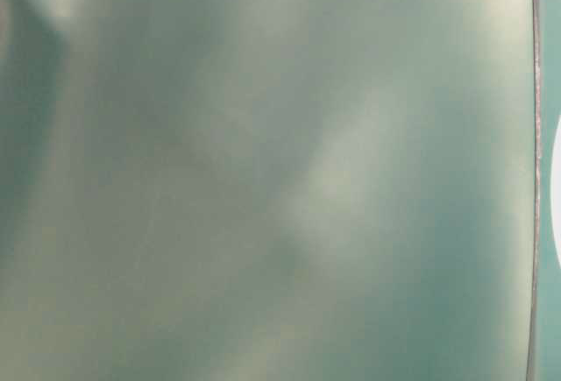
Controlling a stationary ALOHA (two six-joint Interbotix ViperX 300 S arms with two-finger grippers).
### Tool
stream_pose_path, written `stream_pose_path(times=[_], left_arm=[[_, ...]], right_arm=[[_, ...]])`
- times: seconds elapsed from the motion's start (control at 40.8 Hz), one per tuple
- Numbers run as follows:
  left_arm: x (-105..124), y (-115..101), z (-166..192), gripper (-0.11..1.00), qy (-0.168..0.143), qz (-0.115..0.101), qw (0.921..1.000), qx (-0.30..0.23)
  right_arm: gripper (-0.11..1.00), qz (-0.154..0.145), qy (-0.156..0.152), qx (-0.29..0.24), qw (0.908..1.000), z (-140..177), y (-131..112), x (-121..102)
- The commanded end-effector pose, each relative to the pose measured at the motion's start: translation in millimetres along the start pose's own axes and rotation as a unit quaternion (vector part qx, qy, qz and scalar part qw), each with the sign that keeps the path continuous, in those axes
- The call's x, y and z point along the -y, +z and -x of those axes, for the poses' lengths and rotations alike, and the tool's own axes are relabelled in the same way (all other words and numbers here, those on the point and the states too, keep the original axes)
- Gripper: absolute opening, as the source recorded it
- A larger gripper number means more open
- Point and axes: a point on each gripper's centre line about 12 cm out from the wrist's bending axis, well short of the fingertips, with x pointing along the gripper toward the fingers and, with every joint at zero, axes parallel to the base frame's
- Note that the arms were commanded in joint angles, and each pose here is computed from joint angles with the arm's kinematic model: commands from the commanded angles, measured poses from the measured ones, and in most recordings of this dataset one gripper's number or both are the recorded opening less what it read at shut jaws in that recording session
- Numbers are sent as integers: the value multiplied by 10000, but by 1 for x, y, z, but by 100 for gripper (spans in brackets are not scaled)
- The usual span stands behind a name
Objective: Scoop the yellow hexagonal prism block from the bowl with a spoon using the right arm.
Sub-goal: 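Move the right gripper inward toward the pink spoon handle, then lower the open right gripper over the pink spoon handle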
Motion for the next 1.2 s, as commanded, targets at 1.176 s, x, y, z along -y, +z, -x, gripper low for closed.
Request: stream_pose_path(times=[1.176], left_arm=[[0, 5, -4, -1, 5, -15, 10000, -31]], right_arm=[[45, -511, 391, -1340, 9889, -34, -122, -29]])
